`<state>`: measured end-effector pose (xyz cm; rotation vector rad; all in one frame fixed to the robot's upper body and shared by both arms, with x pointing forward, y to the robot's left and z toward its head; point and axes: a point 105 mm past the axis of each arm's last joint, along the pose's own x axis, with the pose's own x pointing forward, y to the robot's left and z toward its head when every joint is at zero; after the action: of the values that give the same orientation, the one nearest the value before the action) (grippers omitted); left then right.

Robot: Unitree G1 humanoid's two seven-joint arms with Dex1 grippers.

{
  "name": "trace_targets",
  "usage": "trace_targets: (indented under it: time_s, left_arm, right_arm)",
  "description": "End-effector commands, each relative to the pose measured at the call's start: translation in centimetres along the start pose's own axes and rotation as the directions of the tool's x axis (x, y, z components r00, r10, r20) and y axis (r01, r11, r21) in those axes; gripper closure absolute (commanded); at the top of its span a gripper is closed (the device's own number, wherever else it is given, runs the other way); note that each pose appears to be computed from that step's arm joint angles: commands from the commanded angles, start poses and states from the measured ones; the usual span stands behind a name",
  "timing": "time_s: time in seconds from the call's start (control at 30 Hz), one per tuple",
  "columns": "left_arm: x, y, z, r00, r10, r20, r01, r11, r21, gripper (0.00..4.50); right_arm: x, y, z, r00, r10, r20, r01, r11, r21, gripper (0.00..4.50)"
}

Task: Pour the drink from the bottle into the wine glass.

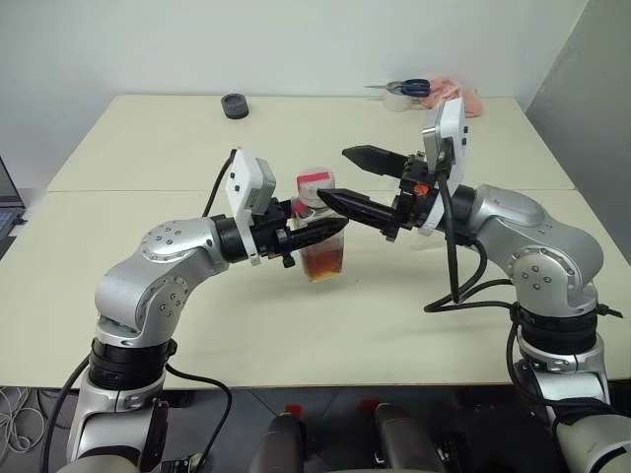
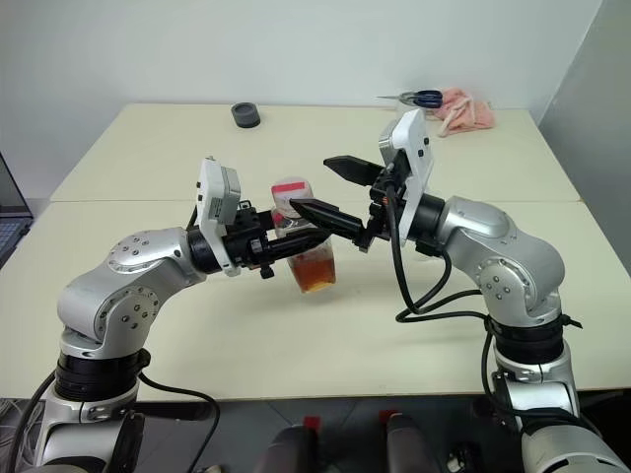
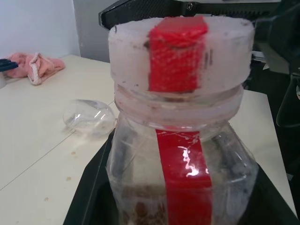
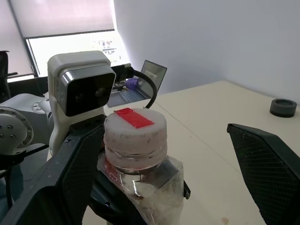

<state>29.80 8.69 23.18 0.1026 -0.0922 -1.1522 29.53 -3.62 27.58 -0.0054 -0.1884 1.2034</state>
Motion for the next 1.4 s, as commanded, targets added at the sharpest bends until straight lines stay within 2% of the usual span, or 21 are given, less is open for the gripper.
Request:
trace_targets:
  time_s: [0.03,0.33,0.6,0.9,1.0,1.2,1.4]
  left_arm:
    - [-0.1,-1.0,1.7,0.998,-0.041,0.049,0.038,0.998,0.058,2.68]
    - [-0.2,-1.1,1.6,0.998,-0.04,0.046,0.037,0.998,0.055,2.68]
    - [0.0,-1.1,1.6,0.998,-0.045,0.049,0.042,0.997,0.057,2.68]
    - [-0.1,-1.2,1.6,0.998,-0.041,0.048,0.038,0.998,0.059,2.68]
    - [-0.1,-1.1,1.7,0.998,-0.039,0.049,0.036,0.998,0.061,2.68]
    - [-0.2,-1.0,1.6,0.998,-0.029,0.05,0.026,0.998,0.057,2.68]
    - [-0.2,-1.2,1.3,0.998,-0.034,0.044,0.032,0.998,0.049,2.68]
  right_arm:
    - [-0.6,0.6,0.6,1.0,0.017,0.021,-0.016,1.0,-0.02,0.05]
    - [-0.9,1.2,0.6,0.997,0.065,0.029,-0.065,0.998,0.006,0.05]
    - [0.4,2.2,1.5,0.988,0.131,0.085,-0.133,0.991,0.024,0.05]
    - [1.6,2.3,1.0,0.985,0.149,0.09,-0.153,0.988,0.032,0.05]
    - [1.8,2.1,1.0,0.986,0.139,0.095,-0.143,0.989,0.031,0.65]
    - [1.9,1.7,1.3,0.986,0.122,0.111,-0.126,0.992,0.026,2.66]
    - [1.6,0.3,3.3,0.978,0.049,0.205,-0.045,0.999,-0.024,2.69]
